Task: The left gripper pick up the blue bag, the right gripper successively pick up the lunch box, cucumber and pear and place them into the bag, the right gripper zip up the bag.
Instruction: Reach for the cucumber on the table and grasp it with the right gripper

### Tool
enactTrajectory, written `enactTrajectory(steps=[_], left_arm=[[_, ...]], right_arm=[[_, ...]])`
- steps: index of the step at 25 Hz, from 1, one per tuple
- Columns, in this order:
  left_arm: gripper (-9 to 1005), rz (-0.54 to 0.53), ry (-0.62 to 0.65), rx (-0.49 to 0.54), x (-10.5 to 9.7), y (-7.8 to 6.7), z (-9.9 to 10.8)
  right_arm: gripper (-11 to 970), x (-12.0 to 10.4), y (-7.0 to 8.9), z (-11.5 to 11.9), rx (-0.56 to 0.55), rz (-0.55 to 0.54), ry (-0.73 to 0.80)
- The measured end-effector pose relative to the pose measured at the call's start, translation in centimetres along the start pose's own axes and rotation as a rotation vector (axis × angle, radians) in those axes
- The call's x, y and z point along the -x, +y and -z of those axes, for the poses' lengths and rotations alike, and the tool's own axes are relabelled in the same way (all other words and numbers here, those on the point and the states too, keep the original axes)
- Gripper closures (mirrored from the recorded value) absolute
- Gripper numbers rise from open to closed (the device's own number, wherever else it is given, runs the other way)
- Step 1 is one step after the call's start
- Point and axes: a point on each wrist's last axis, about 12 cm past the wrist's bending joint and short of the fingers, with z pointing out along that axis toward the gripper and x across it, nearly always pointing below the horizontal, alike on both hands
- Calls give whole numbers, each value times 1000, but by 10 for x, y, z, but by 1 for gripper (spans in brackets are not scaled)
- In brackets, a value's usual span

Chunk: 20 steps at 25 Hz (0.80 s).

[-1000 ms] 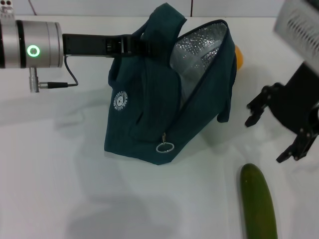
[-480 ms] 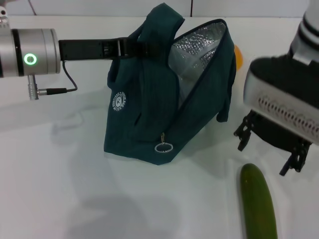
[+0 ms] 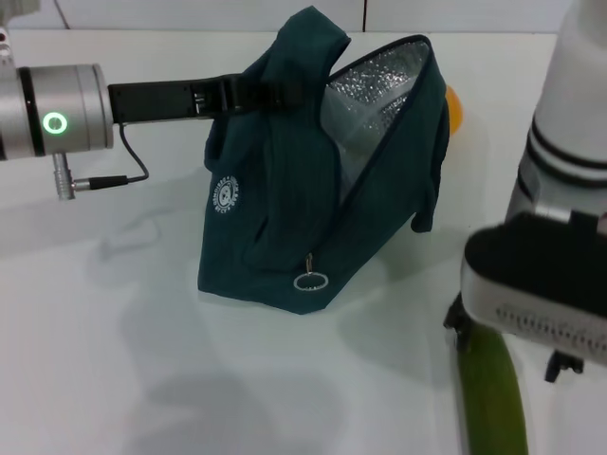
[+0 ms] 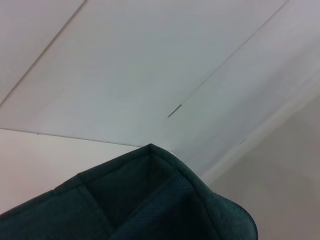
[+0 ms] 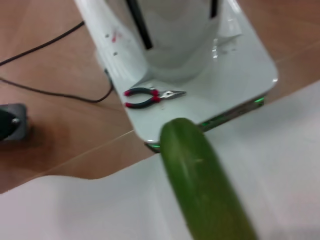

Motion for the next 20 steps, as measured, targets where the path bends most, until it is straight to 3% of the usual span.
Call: enactTrajectory(steps=[20], left_arm=[[929, 20, -6, 13, -4, 6, -6]], right_arm=[[119, 11, 0, -27, 47, 93, 23]])
